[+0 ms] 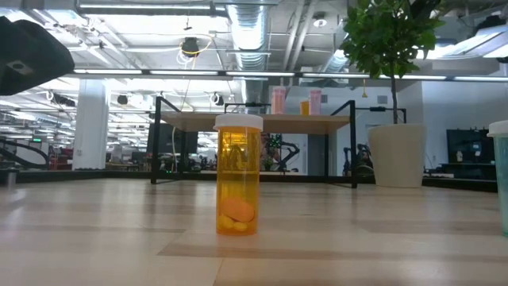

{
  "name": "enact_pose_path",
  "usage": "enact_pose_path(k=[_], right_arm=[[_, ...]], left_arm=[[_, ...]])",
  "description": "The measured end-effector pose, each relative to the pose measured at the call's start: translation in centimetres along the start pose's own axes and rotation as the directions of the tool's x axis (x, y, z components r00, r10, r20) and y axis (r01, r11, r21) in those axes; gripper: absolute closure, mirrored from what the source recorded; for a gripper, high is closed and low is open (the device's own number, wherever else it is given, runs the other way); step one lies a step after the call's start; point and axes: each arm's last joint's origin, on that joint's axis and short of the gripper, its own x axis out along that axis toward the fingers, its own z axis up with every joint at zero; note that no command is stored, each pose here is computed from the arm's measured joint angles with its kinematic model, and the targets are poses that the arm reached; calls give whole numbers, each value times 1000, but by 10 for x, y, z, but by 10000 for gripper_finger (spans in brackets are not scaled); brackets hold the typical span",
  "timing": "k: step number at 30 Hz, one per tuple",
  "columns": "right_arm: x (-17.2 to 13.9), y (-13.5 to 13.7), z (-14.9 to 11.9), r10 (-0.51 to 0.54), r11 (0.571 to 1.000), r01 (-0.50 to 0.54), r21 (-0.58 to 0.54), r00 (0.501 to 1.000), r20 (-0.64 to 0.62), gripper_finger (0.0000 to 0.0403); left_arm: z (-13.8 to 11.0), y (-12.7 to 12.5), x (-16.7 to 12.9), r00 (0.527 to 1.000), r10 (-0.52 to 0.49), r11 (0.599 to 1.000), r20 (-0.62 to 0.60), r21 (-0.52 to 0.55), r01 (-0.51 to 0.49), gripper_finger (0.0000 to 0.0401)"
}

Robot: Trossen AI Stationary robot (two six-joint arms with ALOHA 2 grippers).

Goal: Pick and place medicine bottles onto shelf by color
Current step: Put the small purple pill bottle on the shelf

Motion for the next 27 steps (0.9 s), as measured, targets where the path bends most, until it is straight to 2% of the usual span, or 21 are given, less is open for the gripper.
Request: enact_pose_path(k=[5, 13, 20, 27], right_arm=[[0, 0, 0, 0, 1000, 0, 0, 1000, 0, 270], [0, 0, 0, 0, 1000, 0, 0, 1000, 0, 269], [0, 0, 0, -1, 1000, 1, -7, 1000, 0, 269], [1, -2, 0, -10, 1000, 10, -8, 1000, 0, 270]], left_arm=[[3, 3, 0, 1000, -4, 1000, -6, -12, 3, 308], [24, 21, -22, 999, -35, 998, 0, -47, 34, 295], [53, 75, -66, 999, 47, 990, 11, -131, -45, 298], [87, 142, -104, 995, 59, 982, 81, -184, -43, 297]])
